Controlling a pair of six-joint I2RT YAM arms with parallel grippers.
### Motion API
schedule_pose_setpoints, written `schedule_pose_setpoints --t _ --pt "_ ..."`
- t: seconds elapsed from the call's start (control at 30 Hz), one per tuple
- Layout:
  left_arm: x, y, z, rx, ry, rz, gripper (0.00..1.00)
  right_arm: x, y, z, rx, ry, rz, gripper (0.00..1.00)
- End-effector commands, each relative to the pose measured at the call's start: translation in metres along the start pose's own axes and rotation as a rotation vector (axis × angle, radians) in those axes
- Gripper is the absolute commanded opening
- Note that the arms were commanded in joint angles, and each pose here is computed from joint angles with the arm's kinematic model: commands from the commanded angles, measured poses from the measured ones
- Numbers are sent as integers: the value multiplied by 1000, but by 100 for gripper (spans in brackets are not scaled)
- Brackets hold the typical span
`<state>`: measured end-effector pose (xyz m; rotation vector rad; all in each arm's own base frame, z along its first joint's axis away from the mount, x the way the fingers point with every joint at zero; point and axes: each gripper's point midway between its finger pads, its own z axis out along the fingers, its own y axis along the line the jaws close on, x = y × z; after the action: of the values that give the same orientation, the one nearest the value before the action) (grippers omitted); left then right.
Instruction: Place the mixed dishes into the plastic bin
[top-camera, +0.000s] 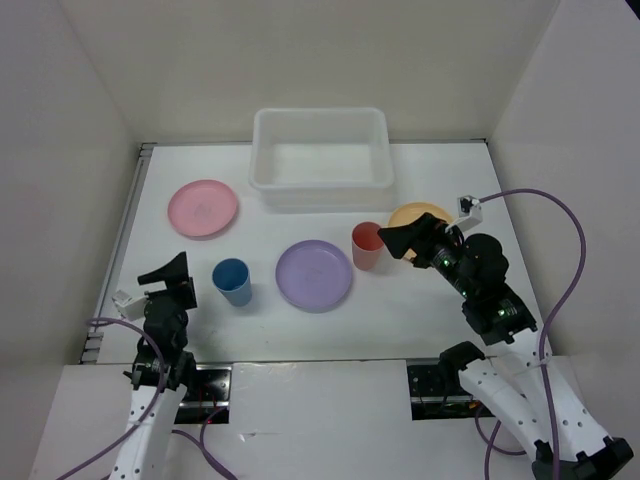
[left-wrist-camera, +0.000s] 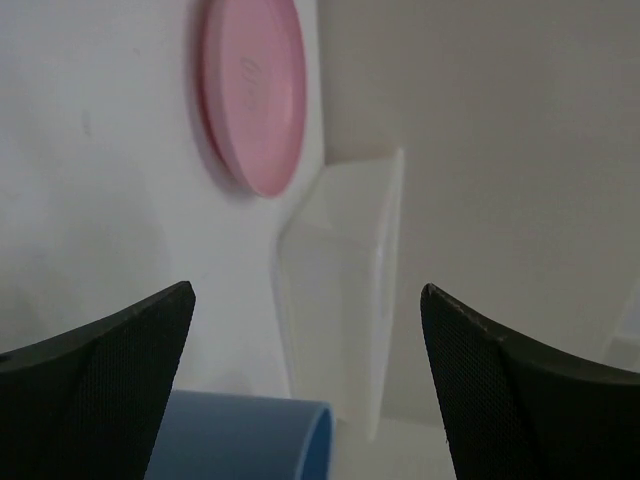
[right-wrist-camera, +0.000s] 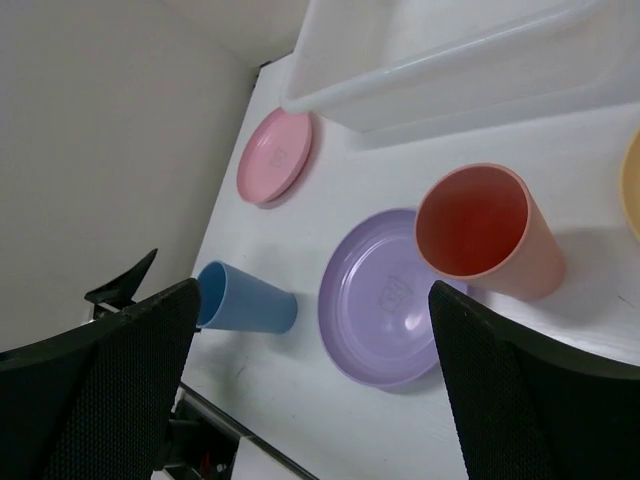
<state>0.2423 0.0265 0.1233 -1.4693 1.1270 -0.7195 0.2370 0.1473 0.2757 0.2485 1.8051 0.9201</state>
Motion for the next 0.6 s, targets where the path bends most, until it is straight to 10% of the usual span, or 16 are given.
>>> schedule_pose_setpoints --t 0.0,0.4,0.57 --pt "17 -95 -38 355 184 -137 100 -18 16 -9 -34 -45 -46 99" --pt "-8 -245 -147 918 171 71 100 -38 9 -19 -14 -196 -19 99" --pt "27 -306 -158 1014 268 464 100 -45 -8 2 89 -190 -12 99"
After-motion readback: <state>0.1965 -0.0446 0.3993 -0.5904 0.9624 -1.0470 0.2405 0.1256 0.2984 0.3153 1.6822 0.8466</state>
